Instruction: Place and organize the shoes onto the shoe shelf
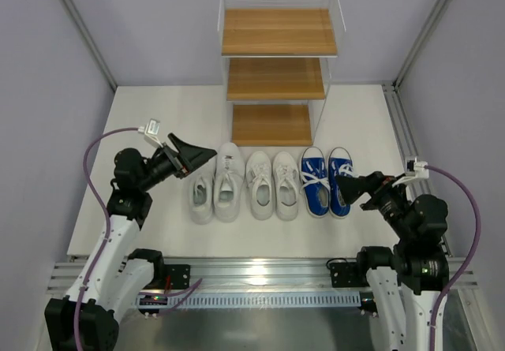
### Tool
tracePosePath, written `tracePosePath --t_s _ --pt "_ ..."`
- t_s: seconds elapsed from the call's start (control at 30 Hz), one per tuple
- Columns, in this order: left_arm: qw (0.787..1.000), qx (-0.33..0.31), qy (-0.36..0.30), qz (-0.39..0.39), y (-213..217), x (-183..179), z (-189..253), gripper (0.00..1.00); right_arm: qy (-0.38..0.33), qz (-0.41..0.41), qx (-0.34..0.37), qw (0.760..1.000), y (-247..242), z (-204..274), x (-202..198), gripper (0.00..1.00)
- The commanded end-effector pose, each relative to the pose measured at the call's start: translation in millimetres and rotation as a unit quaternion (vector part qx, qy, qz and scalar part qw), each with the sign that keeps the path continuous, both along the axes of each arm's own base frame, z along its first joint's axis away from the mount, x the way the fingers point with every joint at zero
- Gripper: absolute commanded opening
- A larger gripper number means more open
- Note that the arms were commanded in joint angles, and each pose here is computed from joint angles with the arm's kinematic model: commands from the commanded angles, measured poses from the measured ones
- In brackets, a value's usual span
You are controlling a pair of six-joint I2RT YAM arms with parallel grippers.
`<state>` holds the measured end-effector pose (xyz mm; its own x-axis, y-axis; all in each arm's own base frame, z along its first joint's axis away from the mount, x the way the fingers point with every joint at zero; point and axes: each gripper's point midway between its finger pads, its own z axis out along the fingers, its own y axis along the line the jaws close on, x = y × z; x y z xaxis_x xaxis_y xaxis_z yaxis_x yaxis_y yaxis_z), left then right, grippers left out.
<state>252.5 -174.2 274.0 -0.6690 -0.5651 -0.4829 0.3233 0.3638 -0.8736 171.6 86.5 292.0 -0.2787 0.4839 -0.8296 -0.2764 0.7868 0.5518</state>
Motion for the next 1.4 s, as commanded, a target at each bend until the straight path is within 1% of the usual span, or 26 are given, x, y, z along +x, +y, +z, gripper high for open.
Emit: tracePosePath --t_s 0.0,0.1,0.17,0.2,0.23,0.27,0.3,0.33,0.37,0.4,0.47,0.5,0.57,0.6,0.63,0.67,0.73,0.77,0.87,0.93,0.97,1.13,1.2,1.27,1.3,1.37 --pt "0.999 -0.010 -0.019 -0.028 -5.2 -8.4 11.1 1.00 0.099 -0.022 -0.005 0.995 -7.9 -51.0 13.6 0.98" --pt "0.999 -0.009 -0.015 -0.031 -6.5 -7.6 8.4 1.00 0.188 -0.043 0.006 0.981 -12.8 -99.7 20.2 0.98" --pt "1.000 0.002 -0.008 -0.026 -5.6 -6.4 2.2 1.00 0.234 -0.084 -0.008 0.969 -26.9 -123.1 22.1 0.98" --pt "1.000 0.010 0.002 -0.018 -4.2 -3.8 -3.5 1.00 0.256 -0.127 -0.030 0.958 -43.0 -132.0 20.3 0.98" --pt "1.000 0.021 0.009 -0.008 -2.9 -2.1 -7.5 1.00 0.263 -0.132 -0.034 0.955 -44.8 -132.7 20.5 0.98" --pt "0.998 0.051 0.029 -0.009 -3.8 -5.3 -19.9 1.00 0.281 -0.135 -0.035 0.949 -45.7 -137.0 23.1 0.98" --pt "0.996 0.074 0.035 0.025 2.4 3.6 -25.3 1.00 0.292 -0.165 -0.044 0.941 -55.5 -135.3 23.0 0.98" --pt "0.994 0.097 0.049 0.033 3.5 4.8 -33.3 1.00 0.300 -0.178 -0.040 0.936 -58.7 -134.2 24.3 0.98" --pt "0.991 0.121 0.037 0.035 1.0 5.5 -28.6 1.00 0.307 -0.188 -0.044 0.932 -62.0 -135.4 25.7 0.98" --pt "0.986 0.147 0.062 0.052 6.4 6.7 -41.2 1.00 0.315 -0.194 -0.046 0.928 -63.8 -134.8 28.4 0.98" --pt "0.979 0.181 0.069 0.064 8.0 11.6 -41.6 1.00 0.318 -0.230 -0.067 0.918 -77.5 -130.8 31.7 0.98" --pt "0.973 0.201 0.097 0.067 11.8 7.7 -53.4 1.00 0.334 -0.239 -0.080 0.908 -82.6 -134.9 32.0 0.98" --pt "0.961 0.232 0.118 0.089 21.3 13.5 -64.1 1.00 0.339 -0.223 -0.111 0.907 -75.9 -136.0 35.6 0.98" --pt "0.958 0.245 0.114 0.096 24.9 16.8 -58.8 1.00 0.351 -0.215 -0.127 0.903 -72.6 -135.6 36.6 0.98" --pt "0.949 0.265 0.138 0.097 31.2 10.6 -68.0 1.00 0.385 -0.219 -0.153 0.884 -73.3 -143.2 37.8 0.98" --pt "0.946 0.275 0.145 0.091 31.6 9.3 -71.0 1.00 0.368 -0.233 -0.198 0.878 -71.3 -130.5 43.4 0.98" --pt "0.940 0.294 0.149 0.083 35.3 2.9 -75.4 1.00 0.382 -0.231 -0.253 0.858 -67.3 -133.7 42.9 0.98" --pt "0.939 0.298 0.148 0.083 37.1 0.7 -76.8 1.00 0.368 -0.230 -0.269 0.860 -62.6 -127.8 46.3 0.98" --pt "0.937 0.302 0.155 0.081 38.9 -4.3 -85.5 1.00 0.343 -0.233 -0.258 0.873 -59.5 -121.7 54.3 0.98" --pt "0.939 0.297 0.157 0.081 37.5 -4.4 -80.3 1.00 0.304 -0.219 -0.234 0.897 -52.3 -107.4 60.8 0.98" --pt "0.937 0.300 0.162 0.078 38.2 -7.1 -80.0 1.00 0.293 -0.218 -0.227 0.903 -51.5 -102.1 61.7 0.98" --pt "0.944 0.291 0.141 0.071 31.8 1.9 -64.8 1.00 0.259 -0.206 -0.210 0.920 -47.3 -78.4 62.1 0.98" --pt "0.945 0.294 0.131 0.063 29.3 5.6 -60.7 1.00 0.268 -0.206 -0.226 0.914 -48.2 -84.0 61.2 0.98" --pt "0.940 0.306 0.142 0.059 29.9 8.7 -67.0 1.00 0.286 -0.215 -0.263 0.896 -56.0 -97.9 59.1 0.98" --pt "0.938 0.310 0.148 0.054 29.4 9.1 -69.1 1.00 0.311 -0.218 -0.288 0.879 -59.7 -111.3 56.3 0.98" --pt "0.933 0.318 0.160 0.047 28.9 10.9 -77.7 1.00 0.333 -0.224 -0.308 0.863 -63.5 -127.3 51.1 0.98"
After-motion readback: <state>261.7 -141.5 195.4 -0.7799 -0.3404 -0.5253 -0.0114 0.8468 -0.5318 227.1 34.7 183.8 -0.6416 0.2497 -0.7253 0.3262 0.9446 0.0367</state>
